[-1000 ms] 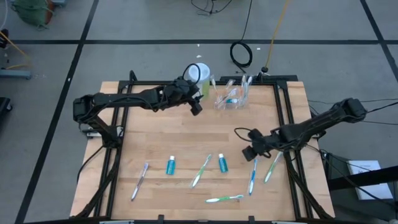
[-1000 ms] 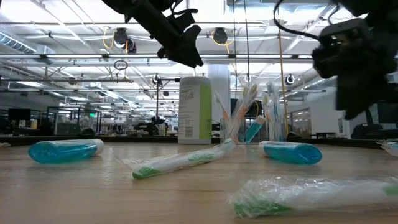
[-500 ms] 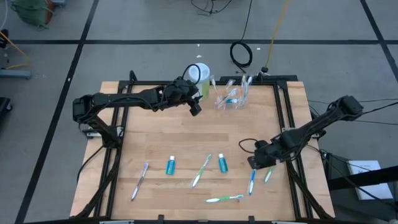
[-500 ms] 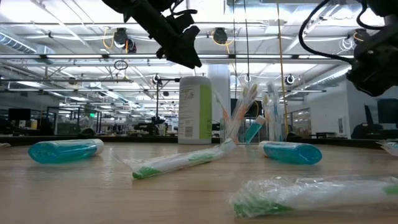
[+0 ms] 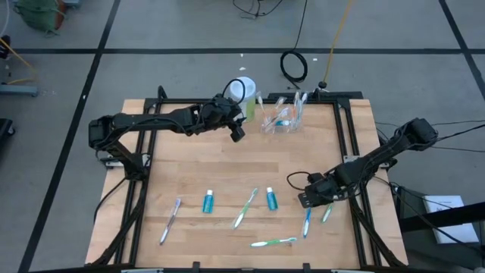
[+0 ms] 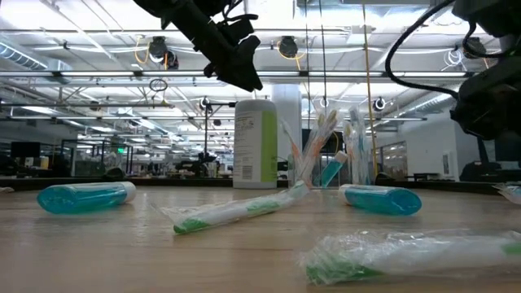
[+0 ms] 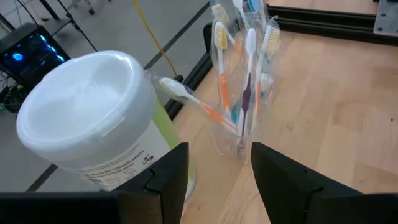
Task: Pick & Place toothbrushing station
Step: Put the blue toothbrush into the transparent organizer
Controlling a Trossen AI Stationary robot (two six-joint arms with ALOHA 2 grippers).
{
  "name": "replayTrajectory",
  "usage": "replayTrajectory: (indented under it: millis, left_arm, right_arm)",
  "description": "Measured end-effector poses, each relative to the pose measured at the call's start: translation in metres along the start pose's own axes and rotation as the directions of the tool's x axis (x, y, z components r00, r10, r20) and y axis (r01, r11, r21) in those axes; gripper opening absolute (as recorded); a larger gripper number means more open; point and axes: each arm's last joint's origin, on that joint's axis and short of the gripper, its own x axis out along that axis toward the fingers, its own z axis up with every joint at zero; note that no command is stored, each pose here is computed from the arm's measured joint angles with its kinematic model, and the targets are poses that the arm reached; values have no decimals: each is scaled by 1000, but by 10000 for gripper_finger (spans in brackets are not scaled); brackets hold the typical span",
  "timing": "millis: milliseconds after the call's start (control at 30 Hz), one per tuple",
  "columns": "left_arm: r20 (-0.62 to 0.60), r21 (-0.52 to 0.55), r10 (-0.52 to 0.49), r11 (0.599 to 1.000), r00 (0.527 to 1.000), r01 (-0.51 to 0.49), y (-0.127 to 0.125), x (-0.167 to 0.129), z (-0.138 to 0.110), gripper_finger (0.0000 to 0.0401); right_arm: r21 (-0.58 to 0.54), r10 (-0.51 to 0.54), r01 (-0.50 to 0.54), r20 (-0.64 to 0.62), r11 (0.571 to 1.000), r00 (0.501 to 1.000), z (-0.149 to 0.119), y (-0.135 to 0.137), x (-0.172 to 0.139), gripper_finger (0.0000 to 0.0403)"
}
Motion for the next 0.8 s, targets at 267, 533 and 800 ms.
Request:
replayTrajectory:
  millis: [267,533,800]
  left_arm:
    - [1,-1,0,1000,1000,0,0,0,0,177]
    - [1,-1,0,1000,1000,0,0,0,0,177]
    - [1,3,0,1000,1000,0,0,0,0,177]
  right_arm:
    - [11,-47,46,66,999,997,4,0,11,121]
    - [-15,-63,65,103,998,993,6,1,17,119]
    - [-34,-85,89,112,995,990,7,-1,18,66]
